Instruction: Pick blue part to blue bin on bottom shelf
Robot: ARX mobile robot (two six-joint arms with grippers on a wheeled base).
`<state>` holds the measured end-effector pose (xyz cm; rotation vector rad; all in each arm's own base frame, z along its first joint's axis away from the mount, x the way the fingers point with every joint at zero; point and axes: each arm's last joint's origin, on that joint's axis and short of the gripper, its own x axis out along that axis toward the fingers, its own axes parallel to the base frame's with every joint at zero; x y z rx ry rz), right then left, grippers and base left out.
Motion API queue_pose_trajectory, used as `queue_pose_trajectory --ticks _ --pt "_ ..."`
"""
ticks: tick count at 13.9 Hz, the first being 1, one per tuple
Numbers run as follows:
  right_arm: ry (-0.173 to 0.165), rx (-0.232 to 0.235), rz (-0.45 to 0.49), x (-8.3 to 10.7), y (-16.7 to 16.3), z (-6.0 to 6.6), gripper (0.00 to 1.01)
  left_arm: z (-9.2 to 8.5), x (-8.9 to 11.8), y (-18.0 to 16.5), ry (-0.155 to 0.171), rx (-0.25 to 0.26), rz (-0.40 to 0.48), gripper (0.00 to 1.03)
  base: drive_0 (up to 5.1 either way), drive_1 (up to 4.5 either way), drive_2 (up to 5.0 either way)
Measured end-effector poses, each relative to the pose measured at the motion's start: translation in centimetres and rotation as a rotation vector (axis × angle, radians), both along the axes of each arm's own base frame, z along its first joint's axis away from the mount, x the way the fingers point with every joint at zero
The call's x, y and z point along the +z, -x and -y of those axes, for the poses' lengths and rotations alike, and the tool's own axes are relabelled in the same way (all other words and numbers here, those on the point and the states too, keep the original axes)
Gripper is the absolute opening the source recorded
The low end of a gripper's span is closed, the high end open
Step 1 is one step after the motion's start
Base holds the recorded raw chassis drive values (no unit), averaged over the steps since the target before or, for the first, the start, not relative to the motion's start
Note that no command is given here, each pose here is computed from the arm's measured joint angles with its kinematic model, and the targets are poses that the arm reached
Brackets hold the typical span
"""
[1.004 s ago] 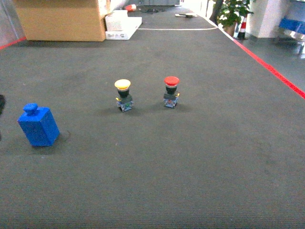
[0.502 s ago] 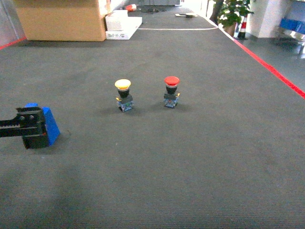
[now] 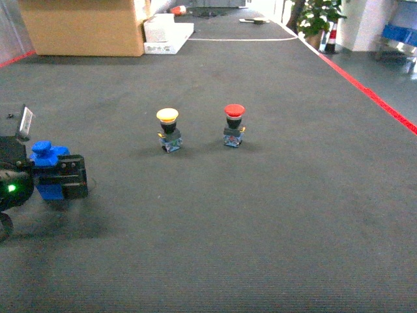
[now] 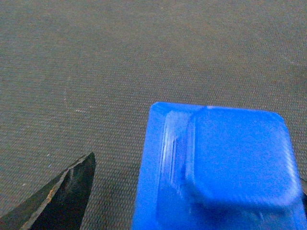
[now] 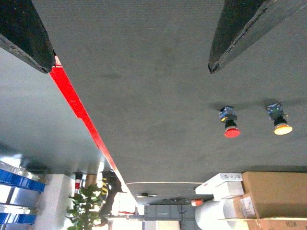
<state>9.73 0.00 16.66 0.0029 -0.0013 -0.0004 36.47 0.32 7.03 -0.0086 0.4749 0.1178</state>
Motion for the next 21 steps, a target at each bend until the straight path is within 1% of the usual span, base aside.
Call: queue_pose_trajectory --ticks 1,2,3,4,7,8,9,10,11,12,13,14,16,17,19,20,21 --pt "0.000 0.000 0.000 0.0 0.0 0.0 0.98 -0.2 -0.5 -1.4 -0.005 -0.020 -0.003 0.98 0.0 0.00 0.0" --pt "0.000 0.000 0.000 0.0 0.0 0.0 0.98 -0.4 -0.6 -1.9 -0.027 -0.040 0.012 0.96 0.0 0.00 0.0" --pt "0.000 0.000 0.000 0.0 0.0 0.0 0.98 -0.1 -0.6 -1.8 -0.032 -0.070 0.024 0.65 0.0 0.00 0.0" --pt "0.000 0.000 0.000 0.0 0.0 0.0 0.98 0.0 -0.6 -1.6 -0.033 -0.074 0.031 0.46 0.0 0.00 0.0" --pt "0.000 0.000 0.000 0.0 0.0 0.0 0.98 0.0 0.0 -1.1 -0.040 -0.070 0.042 0.44 0.0 0.00 0.0" --pt "0.000 0.000 0.000 0.0 0.0 0.0 0.98 0.0 0.4 -0.6 -0.043 -0.068 0.059 0.44 0.0 0.00 0.0" --pt "0.000 0.000 0.000 0.0 0.0 0.0 0.98 -0.1 1.5 0.9 -0.041 -0.046 0.084 0.44 0.0 0.00 0.0" --pt "0.000 0.000 0.000 0.0 0.0 0.0 0.98 0.2 3.0 2.8 -0.049 -0.022 0.106 0.44 0.0 0.00 0.0" --pt "0.000 0.000 0.000 0.0 0.0 0.0 0.98 0.5 4.6 4.6 -0.043 -0.023 0.135 0.44 0.0 0.00 0.0" --pt "0.000 0.000 0.000 0.0 0.0 0.0 0.98 1.0 6.0 6.2 -0.052 -0.020 0.158 0.44 0.0 0.00 0.0" --pt "0.000 0.000 0.000 0.0 0.0 0.0 0.98 1.5 7.7 8.2 -0.054 -0.031 0.192 0.44 0.0 0.00 0.0" --pt "0.000 0.000 0.000 0.0 0.0 0.0 0.98 2.1 9.2 10.0 -0.063 -0.031 0.221 0.44 0.0 0.00 0.0" --pt "0.000 0.000 0.000 0.0 0.0 0.0 0.98 2.8 11.4 14.3 -0.072 -0.028 0.256 0.44 0.0 0.00 0.0" --pt "0.000 0.000 0.000 0.0 0.0 0.0 0.98 3.0 12.5 16.7 -0.075 -0.008 0.282 0.44 0.0 0.00 0.0" --pt "0.000 0.000 0.000 0.0 0.0 0.0 0.98 3.4 14.2 19.5 -0.080 0.028 0.343 0.44 0.0 0.00 0.0" --pt "0.000 0.000 0.000 0.0 0.0 0.0 0.98 3.8 15.2 21.6 -0.064 0.032 0.382 0.44 0.0 0.00 0.0" --pt "0.000 0.000 0.000 0.0 0.0 0.0 0.98 4.0 15.6 23.6 -0.050 0.042 0.398 0.44 0.0 0.00 0.0"
